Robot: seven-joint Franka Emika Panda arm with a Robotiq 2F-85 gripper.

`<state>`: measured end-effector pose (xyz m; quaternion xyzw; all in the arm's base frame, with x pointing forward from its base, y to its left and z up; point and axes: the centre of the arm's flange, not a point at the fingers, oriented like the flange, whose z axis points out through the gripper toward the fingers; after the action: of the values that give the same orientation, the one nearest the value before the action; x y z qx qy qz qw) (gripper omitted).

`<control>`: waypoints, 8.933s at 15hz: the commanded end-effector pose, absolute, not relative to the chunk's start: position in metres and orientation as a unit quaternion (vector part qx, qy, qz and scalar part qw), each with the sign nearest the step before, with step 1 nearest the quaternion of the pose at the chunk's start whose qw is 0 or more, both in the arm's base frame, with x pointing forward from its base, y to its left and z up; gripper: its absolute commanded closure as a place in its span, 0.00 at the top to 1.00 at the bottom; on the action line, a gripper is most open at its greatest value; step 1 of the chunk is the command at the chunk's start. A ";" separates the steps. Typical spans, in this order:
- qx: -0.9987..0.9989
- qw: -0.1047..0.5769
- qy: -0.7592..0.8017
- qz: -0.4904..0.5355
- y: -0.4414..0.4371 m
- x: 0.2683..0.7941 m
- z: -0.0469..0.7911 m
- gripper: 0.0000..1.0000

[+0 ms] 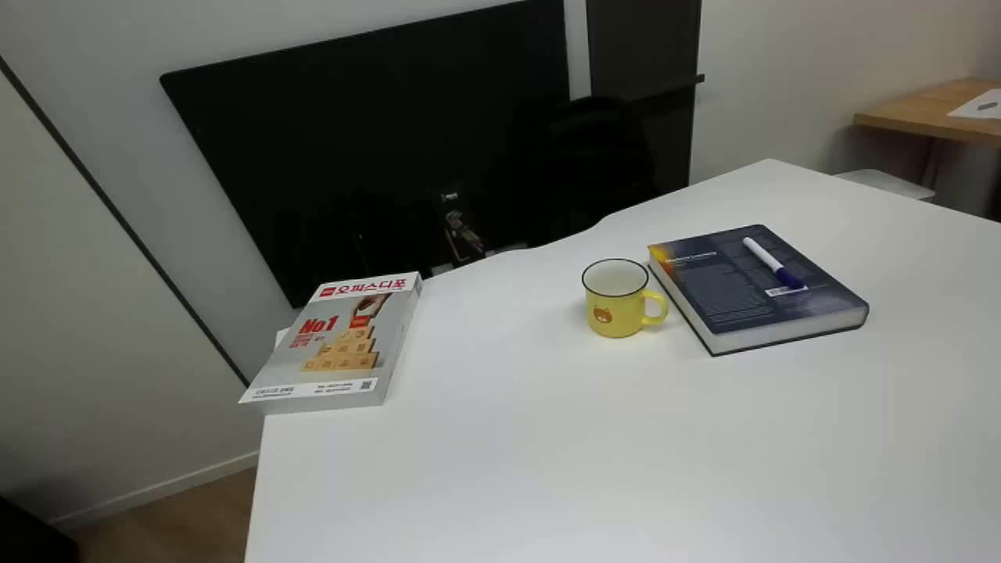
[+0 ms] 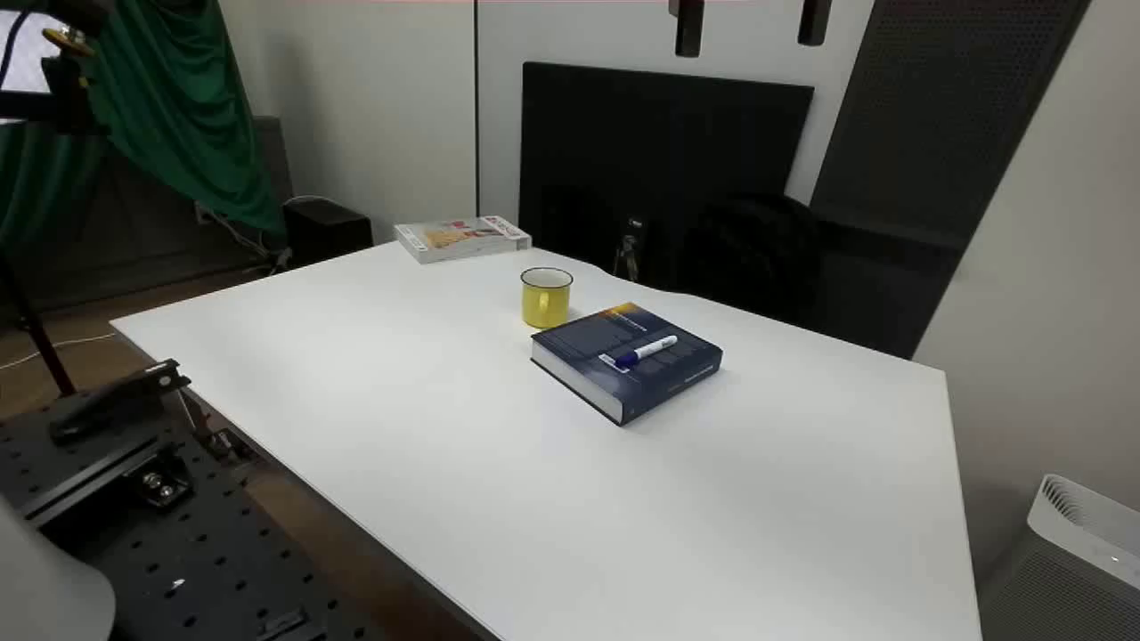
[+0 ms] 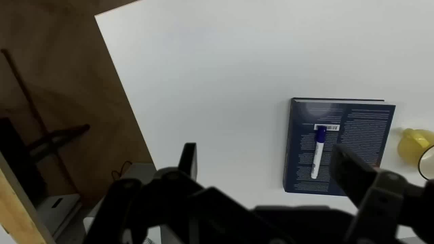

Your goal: Put the marker inside the mug cup

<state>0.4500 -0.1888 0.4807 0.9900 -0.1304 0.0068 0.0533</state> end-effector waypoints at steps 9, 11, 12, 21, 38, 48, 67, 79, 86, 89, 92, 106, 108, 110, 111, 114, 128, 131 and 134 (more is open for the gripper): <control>0.994 0.048 -0.098 0.009 -0.155 0.475 0.456 1.00; 0.996 0.038 -0.079 0.008 -0.129 0.497 0.436 1.00; 0.997 0.032 -0.067 0.003 -0.114 0.509 0.424 1.00; 0.994 0.018 -0.104 0.031 -0.036 0.618 0.321 1.00; 0.963 0.039 -0.265 0.036 -0.054 0.690 0.240 1.00; 0.977 0.026 -0.211 0.018 -0.063 0.722 0.201 1.00; 0.973 0.007 -0.232 0.012 -0.092 0.744 0.098 1.00; 0.963 0.025 -0.269 0.010 -0.099 0.738 0.105 0.39; 0.938 0.058 -0.340 0.012 -0.142 0.741 0.129 0.00; 0.936 0.064 -0.346 0.001 -0.146 0.737 0.132 0.29; 0.942 0.057 -0.332 -0.003 -0.128 0.730 0.128 0.47; 0.952 0.053 -0.300 -0.033 -0.068 0.714 0.101 1.00; 0.952 0.056 -0.300 -0.031 -0.072 0.714 0.103 1.00; 0.952 0.054 -0.299 -0.026 -0.078 0.713 0.104 1.00; 0.952 0.056 -0.301 -0.022 -0.081 0.712 0.103 1.00; 0.951 0.052 -0.304 -0.017 -0.088 0.711 0.102 0.67; 0.937 0.045 -0.344 -0.029 -0.102 0.724 0.116 0.04; 0.944 0.045 -0.326 -0.009 -0.074 0.741 0.140 0.04; 0.953 0.036 -0.298 0.023 -0.032 0.756 0.172 0.04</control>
<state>0.7412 -0.0678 0.1346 0.9515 -0.3057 0.0025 0.0332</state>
